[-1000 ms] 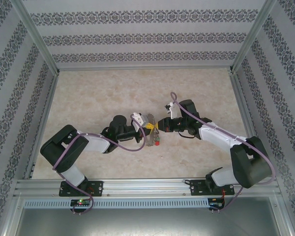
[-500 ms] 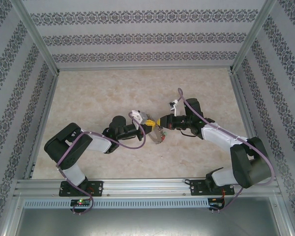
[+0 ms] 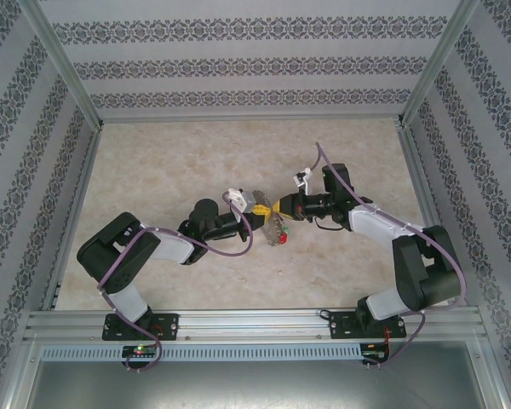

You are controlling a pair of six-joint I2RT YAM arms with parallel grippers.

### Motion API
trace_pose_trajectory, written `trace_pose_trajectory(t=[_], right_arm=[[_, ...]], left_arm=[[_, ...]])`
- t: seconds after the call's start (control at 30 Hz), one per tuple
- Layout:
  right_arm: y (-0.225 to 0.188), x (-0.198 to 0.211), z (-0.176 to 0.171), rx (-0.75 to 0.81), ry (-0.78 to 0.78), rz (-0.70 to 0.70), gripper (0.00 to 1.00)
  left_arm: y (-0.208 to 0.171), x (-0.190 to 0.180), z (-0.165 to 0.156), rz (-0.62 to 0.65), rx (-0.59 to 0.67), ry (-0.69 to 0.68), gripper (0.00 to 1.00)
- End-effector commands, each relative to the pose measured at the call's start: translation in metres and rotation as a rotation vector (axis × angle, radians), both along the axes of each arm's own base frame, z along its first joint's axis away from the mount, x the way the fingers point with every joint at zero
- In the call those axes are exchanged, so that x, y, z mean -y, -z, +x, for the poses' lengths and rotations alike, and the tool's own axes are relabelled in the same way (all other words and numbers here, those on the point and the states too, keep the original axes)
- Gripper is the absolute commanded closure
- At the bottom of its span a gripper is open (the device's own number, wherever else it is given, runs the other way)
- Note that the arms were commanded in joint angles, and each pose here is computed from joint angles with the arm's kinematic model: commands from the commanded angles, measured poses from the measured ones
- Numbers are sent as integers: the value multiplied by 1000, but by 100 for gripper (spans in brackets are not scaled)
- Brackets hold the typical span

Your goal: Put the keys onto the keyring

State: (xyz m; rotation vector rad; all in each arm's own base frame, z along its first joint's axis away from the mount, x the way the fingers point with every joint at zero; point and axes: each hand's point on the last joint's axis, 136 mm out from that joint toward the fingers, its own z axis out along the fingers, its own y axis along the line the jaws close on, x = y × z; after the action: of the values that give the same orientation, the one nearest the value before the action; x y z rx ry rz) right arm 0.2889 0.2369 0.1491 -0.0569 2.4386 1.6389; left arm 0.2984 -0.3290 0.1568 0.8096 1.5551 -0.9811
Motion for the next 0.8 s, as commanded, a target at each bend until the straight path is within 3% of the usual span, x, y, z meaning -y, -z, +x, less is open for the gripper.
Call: trace_pose_trajectory(t=[0.0, 0.13, 0.3, 0.47, 0.77], right_arm=[[2, 7, -2, -10, 12, -54, 100], [-25, 7, 0, 97, 19, -51, 100], [-56, 4, -1, 194, 11, -24, 100], [-73, -4, -8, 249, -38, -5, 100], [-64, -5, -17, 298, -58, -78, 100]], left_arm=[[-57, 15, -8, -58, 172, 74, 100], [-32, 19, -13, 113, 170, 115, 100], [-13, 15, -17, 233, 166, 145, 100], [-4, 13, -17, 289, 161, 152, 100], [-3, 10, -8, 324, 143, 106, 100]])
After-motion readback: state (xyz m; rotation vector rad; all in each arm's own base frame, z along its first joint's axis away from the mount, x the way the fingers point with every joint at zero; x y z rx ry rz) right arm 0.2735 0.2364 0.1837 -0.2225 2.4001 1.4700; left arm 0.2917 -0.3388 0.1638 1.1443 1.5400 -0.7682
